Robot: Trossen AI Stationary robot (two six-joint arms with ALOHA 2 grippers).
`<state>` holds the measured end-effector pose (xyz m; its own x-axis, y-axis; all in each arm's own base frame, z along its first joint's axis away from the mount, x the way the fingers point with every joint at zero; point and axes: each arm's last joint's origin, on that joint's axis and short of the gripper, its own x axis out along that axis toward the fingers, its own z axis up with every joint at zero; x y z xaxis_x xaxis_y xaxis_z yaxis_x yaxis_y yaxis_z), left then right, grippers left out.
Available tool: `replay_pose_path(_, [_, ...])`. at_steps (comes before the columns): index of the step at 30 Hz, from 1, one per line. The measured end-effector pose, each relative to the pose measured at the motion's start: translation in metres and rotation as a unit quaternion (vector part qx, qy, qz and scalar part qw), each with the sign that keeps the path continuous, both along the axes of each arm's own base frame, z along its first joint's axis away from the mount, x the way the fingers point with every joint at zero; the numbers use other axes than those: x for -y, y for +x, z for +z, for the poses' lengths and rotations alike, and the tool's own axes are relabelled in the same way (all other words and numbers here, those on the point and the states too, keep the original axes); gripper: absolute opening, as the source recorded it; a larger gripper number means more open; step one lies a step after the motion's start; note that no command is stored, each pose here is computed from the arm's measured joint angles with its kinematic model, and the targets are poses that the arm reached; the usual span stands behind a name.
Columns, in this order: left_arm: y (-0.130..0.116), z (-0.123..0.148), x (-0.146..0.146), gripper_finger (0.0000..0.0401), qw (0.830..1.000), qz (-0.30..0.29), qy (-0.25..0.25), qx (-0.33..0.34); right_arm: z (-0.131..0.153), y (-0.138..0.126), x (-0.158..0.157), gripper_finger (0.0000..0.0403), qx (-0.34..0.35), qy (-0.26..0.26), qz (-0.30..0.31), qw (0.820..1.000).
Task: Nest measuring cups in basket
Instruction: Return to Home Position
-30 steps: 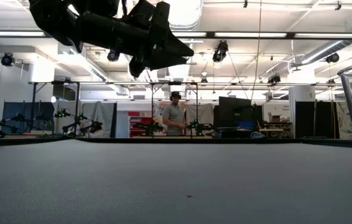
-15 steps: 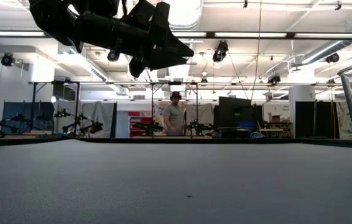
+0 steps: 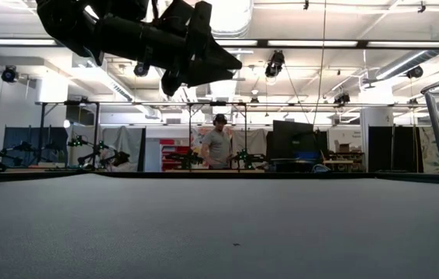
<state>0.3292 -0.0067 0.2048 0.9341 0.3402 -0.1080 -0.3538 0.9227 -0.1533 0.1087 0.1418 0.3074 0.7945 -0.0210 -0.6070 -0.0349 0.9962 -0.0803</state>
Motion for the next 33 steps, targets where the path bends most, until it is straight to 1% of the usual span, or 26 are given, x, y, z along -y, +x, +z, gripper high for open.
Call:
replay_pose_path(3, [0.000,0.000,0.000,0.0148,1.000,0.000,-0.005,0.003,0.013,-0.003,0.012,0.0059,0.057,-0.009,0.004,0.998])
replay_pose_path(6, [0.000,0.000,0.000,0.0148,1.000,0.000,-0.005,0.004,0.021,-0.004,0.020,0.0021,0.100,-0.014,0.014,0.995])
replay_pose_path(9, [0.000,0.000,0.000,0.0148,1.000,0.000,-0.004,0.003,0.020,0.000,0.025,0.0010,0.126,-0.001,0.021,0.992])
replay_pose_path(13, [0.000,0.000,0.000,0.0148,1.000,-0.001,0.001,0.001,0.001,0.012,0.026,0.0009,0.119,0.009,0.032,0.992])
replay_pose_path(16, [0.000,0.001,0.000,0.0144,1.000,-0.001,0.002,0.002,-0.021,0.023,0.027,0.0009,0.100,-0.003,0.034,0.994])
replay_pose_path(18, [0.000,0.002,0.000,0.0134,1.000,-0.001,-0.001,0.005,-0.030,0.030,0.028,0.0009,0.094,-0.008,0.035,0.995])
replay_pose_path(21, [-0.002,0.008,-0.001,0.0105,1.000,-0.010,-0.009,0.017,-0.037,0.039,0.033,0.0008,0.105,-0.009,0.043,0.993])
replay_pose_path(25, [-0.005,0.016,-0.001,0.0055,0.999,-0.023,-0.009,0.028,-0.038,0.048,0.044,0.0008,0.122,-0.004,0.066,0.990])
replay_pose_path(29, [-0.007,0.022,-0.001,0.0009,0.999,-0.024,0.001,0.034,-0.033,0.046,0.057,0.0008,0.138,-0.014,0.059,0.989])
replay_pose_path(33, [-0.011,0.029,-0.001,0.0007,0.999,-0.025,0.021,0.037,-0.026,0.035,0.069,0.0008,0.156,-0.018,0.048,0.986])
